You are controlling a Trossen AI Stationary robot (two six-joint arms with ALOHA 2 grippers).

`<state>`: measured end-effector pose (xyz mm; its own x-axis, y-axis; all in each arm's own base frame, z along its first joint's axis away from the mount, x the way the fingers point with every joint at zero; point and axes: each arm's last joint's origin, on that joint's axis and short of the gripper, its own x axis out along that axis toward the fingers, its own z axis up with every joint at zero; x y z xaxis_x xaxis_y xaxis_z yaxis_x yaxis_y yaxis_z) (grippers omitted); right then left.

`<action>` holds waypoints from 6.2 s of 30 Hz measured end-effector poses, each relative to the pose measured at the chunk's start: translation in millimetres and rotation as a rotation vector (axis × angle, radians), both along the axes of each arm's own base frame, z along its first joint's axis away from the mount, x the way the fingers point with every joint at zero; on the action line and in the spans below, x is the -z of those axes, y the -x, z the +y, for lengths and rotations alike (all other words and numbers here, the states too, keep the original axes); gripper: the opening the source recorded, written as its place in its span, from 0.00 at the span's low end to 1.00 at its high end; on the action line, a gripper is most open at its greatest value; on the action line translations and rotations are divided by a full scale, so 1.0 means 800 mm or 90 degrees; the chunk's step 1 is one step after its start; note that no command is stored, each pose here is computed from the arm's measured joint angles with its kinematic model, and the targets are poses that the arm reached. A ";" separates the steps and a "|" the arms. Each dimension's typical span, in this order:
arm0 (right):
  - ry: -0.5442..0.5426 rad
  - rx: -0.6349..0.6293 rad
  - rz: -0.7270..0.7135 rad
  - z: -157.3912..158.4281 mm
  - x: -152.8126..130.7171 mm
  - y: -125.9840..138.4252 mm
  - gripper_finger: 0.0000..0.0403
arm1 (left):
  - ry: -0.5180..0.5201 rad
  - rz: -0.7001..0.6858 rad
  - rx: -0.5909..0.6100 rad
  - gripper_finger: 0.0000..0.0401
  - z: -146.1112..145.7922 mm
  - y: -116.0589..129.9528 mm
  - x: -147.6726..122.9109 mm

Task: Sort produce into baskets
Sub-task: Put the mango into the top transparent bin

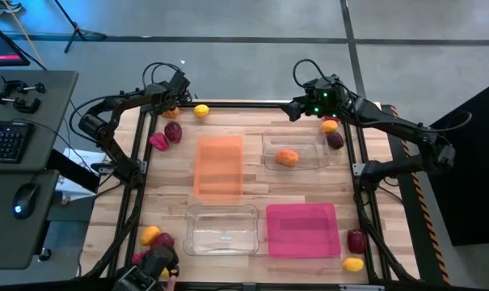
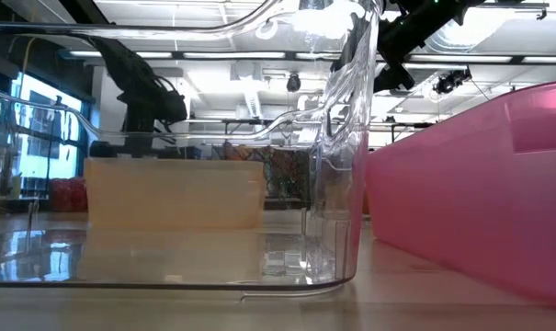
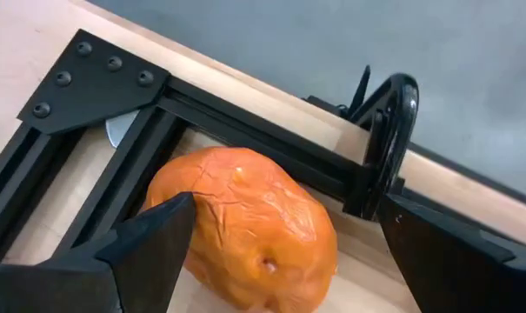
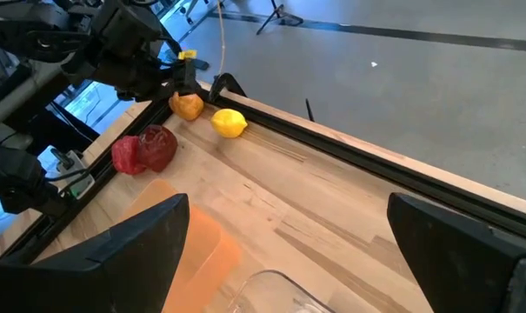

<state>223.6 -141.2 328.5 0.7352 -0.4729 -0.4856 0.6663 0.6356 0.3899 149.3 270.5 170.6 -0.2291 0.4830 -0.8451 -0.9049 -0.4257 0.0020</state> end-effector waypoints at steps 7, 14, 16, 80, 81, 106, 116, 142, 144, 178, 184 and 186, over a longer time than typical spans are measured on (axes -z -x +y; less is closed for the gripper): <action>-0.001 -0.001 0.005 0.000 0.001 0.000 0.95 | 0.059 0.018 0.034 0.87 -0.014 -0.005 0.002; -0.001 -0.001 0.006 0.000 0.001 0.000 0.95 | 0.120 -0.003 0.105 0.87 -0.034 -0.026 0.010; -0.002 -0.001 0.005 0.000 0.001 0.000 0.95 | 0.110 -0.006 0.117 0.87 -0.036 -0.032 0.008; -0.017 -0.002 0.023 -0.001 0.012 -0.004 0.95 | 0.006 -0.048 -0.189 0.87 -0.018 -0.028 0.042; -0.017 -0.002 0.023 -0.001 0.012 -0.004 0.95 | 0.016 -0.049 -0.178 0.87 -0.019 -0.029 0.043; -0.014 -0.004 0.025 -0.001 0.012 -0.004 0.95 | -0.002 -0.069 -0.113 0.87 -0.007 -0.032 0.041; -0.016 -0.004 0.029 -0.001 0.013 -0.003 0.95 | 0.010 -0.071 -0.097 0.87 -0.007 -0.032 0.041; 0.062 -0.104 -0.078 0.000 -0.013 -0.010 0.95 | -0.164 -0.446 0.694 0.60 -0.115 -0.094 -0.152; 0.083 -0.104 -0.106 0.001 -0.022 -0.009 0.95 | -0.207 -0.483 0.767 0.60 -0.145 -0.121 -0.164; 0.205 -0.092 -0.244 0.029 -0.084 0.039 0.95 | -0.333 -0.423 0.947 0.71 -0.223 -0.348 -0.073; 0.204 -0.094 -0.236 0.029 -0.083 0.039 0.95 | -0.351 -0.393 0.972 0.72 -0.221 -0.347 -0.072; 0.208 -0.096 -0.229 0.029 -0.082 0.039 0.95 | -0.350 -0.395 0.976 0.73 -0.222 -0.347 -0.072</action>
